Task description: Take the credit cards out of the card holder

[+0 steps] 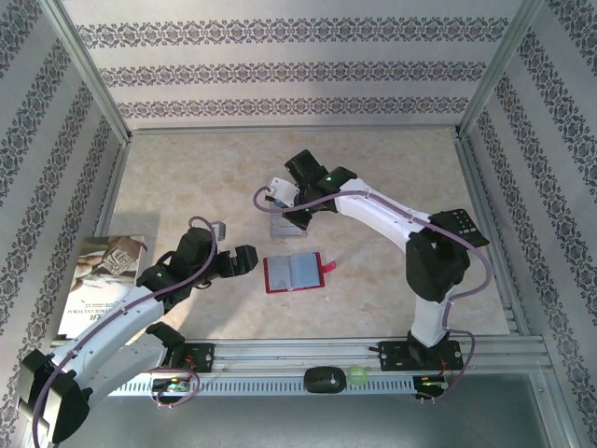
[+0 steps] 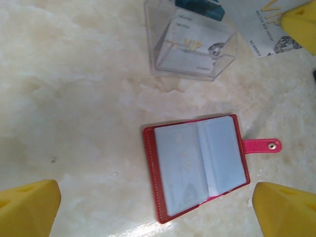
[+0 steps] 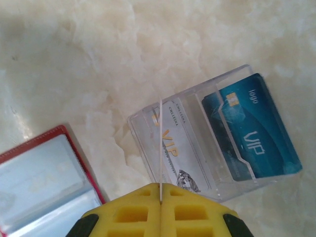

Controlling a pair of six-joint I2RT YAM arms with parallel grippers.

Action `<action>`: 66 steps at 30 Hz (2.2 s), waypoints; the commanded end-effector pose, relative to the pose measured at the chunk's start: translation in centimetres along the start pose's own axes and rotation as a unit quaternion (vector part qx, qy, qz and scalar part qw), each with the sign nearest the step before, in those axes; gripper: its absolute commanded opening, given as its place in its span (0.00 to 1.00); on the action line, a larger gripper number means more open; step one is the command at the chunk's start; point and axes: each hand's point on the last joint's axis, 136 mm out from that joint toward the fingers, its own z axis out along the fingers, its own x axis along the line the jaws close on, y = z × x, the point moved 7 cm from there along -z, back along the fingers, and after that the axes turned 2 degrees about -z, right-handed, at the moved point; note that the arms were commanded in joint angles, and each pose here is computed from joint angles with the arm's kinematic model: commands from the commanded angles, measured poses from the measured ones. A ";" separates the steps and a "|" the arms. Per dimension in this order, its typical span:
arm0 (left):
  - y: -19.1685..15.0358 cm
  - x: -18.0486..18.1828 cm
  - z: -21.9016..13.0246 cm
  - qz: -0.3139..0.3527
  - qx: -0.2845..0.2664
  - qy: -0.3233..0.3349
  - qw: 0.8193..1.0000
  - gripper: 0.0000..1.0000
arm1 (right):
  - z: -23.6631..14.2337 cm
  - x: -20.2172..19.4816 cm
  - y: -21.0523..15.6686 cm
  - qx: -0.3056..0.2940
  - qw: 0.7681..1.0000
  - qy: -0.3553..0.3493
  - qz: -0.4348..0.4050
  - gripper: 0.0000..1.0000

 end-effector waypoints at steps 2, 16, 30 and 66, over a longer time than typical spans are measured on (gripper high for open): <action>-1.1 1.8 0.0 -0.019 0.023 0.039 0.999 1.00 | 0.9 -1.0 -0.4 0.030 0.999 0.013 -0.037 0.00; -1.6 2.8 1.2 -0.031 0.044 0.059 0.997 1.00 | 3.3 -2.4 -0.9 0.058 0.995 0.014 -0.077 0.00; -1.4 3.2 2.0 -0.039 0.051 0.065 0.996 1.00 | 4.7 -2.8 -1.3 0.093 0.991 0.027 -0.095 0.00; -1.5 3.8 3.0 -0.056 0.063 0.061 0.995 1.00 | 2.4 -2.5 -1.2 0.070 0.993 0.015 -0.096 0.00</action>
